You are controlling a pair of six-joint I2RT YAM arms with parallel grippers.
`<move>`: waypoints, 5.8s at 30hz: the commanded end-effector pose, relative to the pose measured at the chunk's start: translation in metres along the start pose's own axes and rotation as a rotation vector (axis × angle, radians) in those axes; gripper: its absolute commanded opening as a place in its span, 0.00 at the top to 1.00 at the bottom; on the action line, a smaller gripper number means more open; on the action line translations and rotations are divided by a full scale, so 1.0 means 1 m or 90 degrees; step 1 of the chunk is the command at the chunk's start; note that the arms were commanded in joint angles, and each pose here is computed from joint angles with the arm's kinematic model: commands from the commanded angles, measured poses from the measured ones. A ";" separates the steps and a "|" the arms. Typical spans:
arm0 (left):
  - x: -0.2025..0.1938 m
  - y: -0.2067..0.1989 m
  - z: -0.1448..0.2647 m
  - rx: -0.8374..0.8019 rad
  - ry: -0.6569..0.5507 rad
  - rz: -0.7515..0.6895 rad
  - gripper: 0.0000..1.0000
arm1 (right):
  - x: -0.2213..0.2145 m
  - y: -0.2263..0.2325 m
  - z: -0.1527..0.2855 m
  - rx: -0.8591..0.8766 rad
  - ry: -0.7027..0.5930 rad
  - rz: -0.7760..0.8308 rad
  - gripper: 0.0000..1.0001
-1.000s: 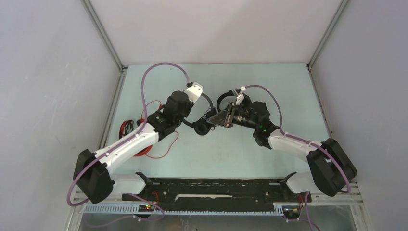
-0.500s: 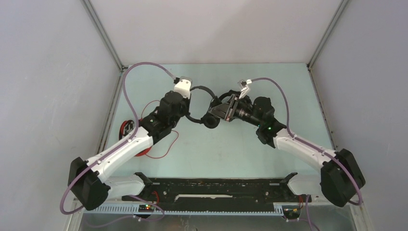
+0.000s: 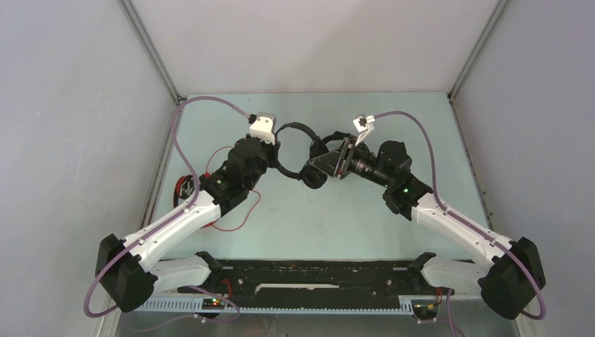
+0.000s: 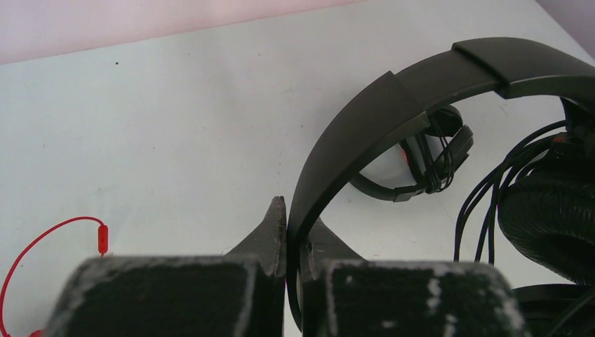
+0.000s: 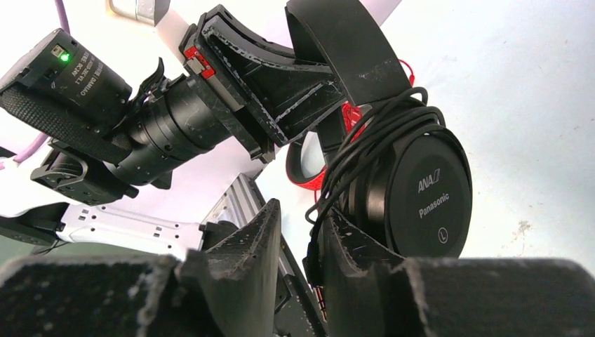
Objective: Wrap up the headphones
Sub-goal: Wrap the headphones cable around the headphones.
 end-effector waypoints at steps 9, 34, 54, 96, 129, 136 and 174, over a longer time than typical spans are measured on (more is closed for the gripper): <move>0.049 0.002 0.014 -0.003 -0.141 0.078 1.00 | 0.020 0.013 0.017 -0.031 -0.038 0.068 0.70; 0.067 0.001 0.018 -0.020 -0.205 0.042 1.00 | 0.025 0.046 0.045 0.026 -0.016 0.159 0.59; 0.085 0.013 0.023 0.028 -0.165 0.095 1.00 | 0.007 0.033 0.068 0.048 -0.009 0.257 0.51; 0.173 -0.012 0.060 -0.094 -0.125 0.294 1.00 | -0.024 0.001 -0.035 0.097 -0.188 0.556 0.37; 0.185 -0.011 0.069 -0.107 -0.124 0.296 1.00 | -0.050 -0.007 -0.034 0.118 -0.125 0.564 1.00; 0.194 -0.006 0.080 -0.133 -0.115 0.307 1.00 | -0.047 -0.031 -0.024 0.104 -0.109 0.497 1.00; 0.066 -0.007 0.057 -0.339 0.021 -0.276 1.00 | -0.029 -0.024 0.027 0.116 0.058 0.185 1.00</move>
Point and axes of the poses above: each gripper's point midway between its finger pads, its own z axis back along the fingers, its own y axis along the line the jaws close on, x = y × z, the point moved 2 cm from there along z, back along the fingers, and after that the axes turned 9 degrees about -z, right-handed, at the moved point
